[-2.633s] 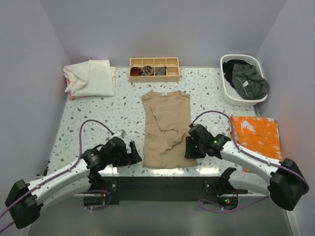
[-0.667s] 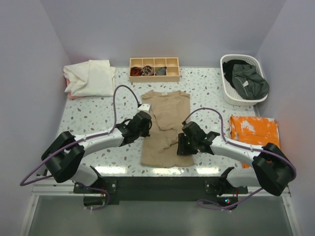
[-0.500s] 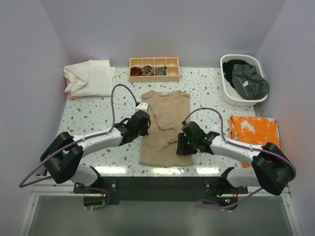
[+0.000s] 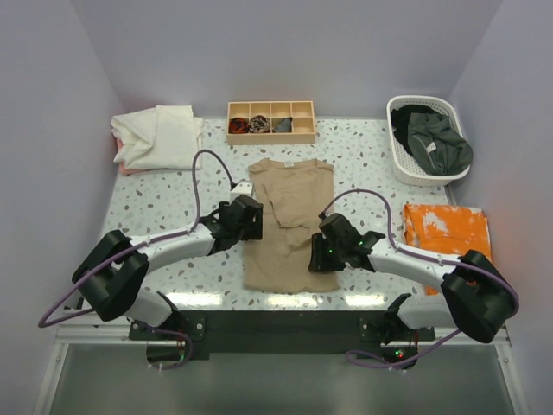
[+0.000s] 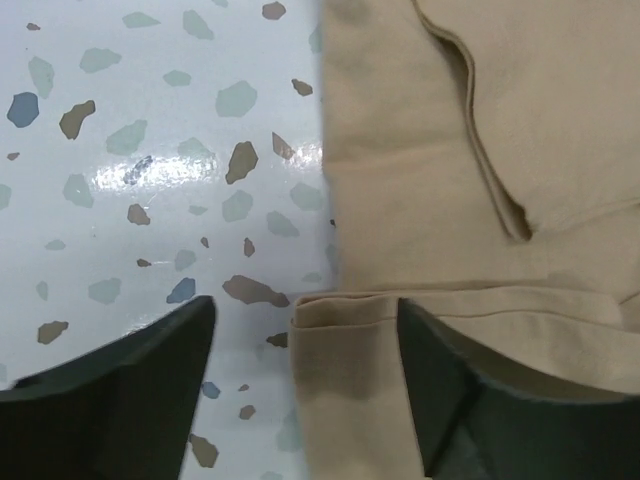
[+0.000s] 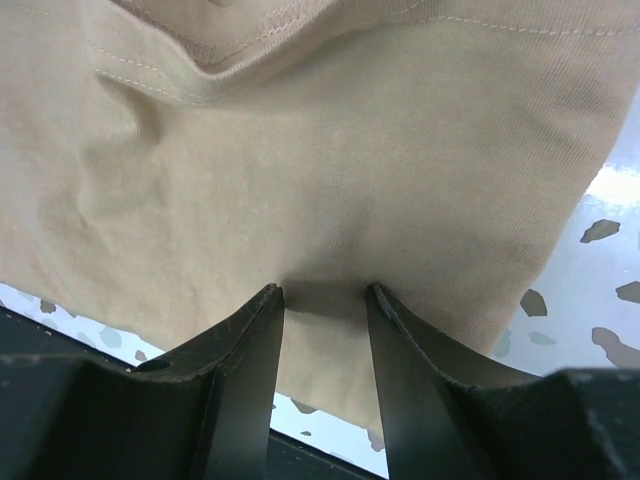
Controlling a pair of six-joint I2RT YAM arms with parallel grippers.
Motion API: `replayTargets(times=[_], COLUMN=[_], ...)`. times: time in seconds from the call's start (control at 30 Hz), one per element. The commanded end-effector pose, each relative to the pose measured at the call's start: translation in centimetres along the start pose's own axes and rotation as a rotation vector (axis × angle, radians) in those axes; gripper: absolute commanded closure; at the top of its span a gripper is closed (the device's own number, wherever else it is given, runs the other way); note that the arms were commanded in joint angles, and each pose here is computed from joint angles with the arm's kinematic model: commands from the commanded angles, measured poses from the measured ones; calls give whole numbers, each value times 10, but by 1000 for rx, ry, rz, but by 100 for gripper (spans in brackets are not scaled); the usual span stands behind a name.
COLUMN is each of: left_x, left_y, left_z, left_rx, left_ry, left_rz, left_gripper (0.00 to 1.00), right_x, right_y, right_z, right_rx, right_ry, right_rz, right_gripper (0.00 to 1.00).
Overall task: Fold and stack the t-shirts
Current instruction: Fold the folded rectangular tshirt in 1/3 of the way, then grab one side of the 2/3 rectangular tshirt with both arms
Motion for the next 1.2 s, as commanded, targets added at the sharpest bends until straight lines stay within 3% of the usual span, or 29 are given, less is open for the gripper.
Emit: replayTargets(times=[0.0,0.03,0.2,0.37,0.47,0.7,0.83,0.87,0.9,1.0,1.17], left_x=[-7,-7,3,22,34,57,78,77,88,104,123], left_y=[-3,-6,-17,-17,-12,-13,-27,-21,-32,-38,-46], left_z=[-4,-7,-25,-19,0,48,66,92,84,83,70], left_rx=[22,21,22,62,125,284,388,405,437,505,454], left_ry=[-2,-8,-23,18,70,229,251,294,253,215,136], left_rz=[-7,7,47,94,118,236,422,443,560,691,745], left_gripper=[11,0,0,0,0,0,0,0,0,0,0], right_x=[-5,-3,25,66,82,85,86,87,88,92,96], right_y=[-19,-18,-6,-15,-26,-43,-43,-41,-41,-37,-33], right_z=[22,19,-8,-27,-27,-14,-13,-15,-17,-22,-28], right_rx=[17,22,49,30,0,-44,-47,-44,-42,-26,-10], right_ry=[55,43,-93,-242,-287,-281,-292,-299,-307,-317,-334], right_rz=[53,49,7,58,103,151,139,133,131,126,119], right_gripper=[56,56,53,49,43,42,43,42,43,42,42])
Point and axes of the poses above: each gripper's point midway between its finger pads, its own x axis back along the fingers, its own y axis along the line the jaws close on, z = x × y, the point moved 2 cm from there along x, back along the fingers, and after that the axes turned 1 degree about x, right-handed, at the moved point
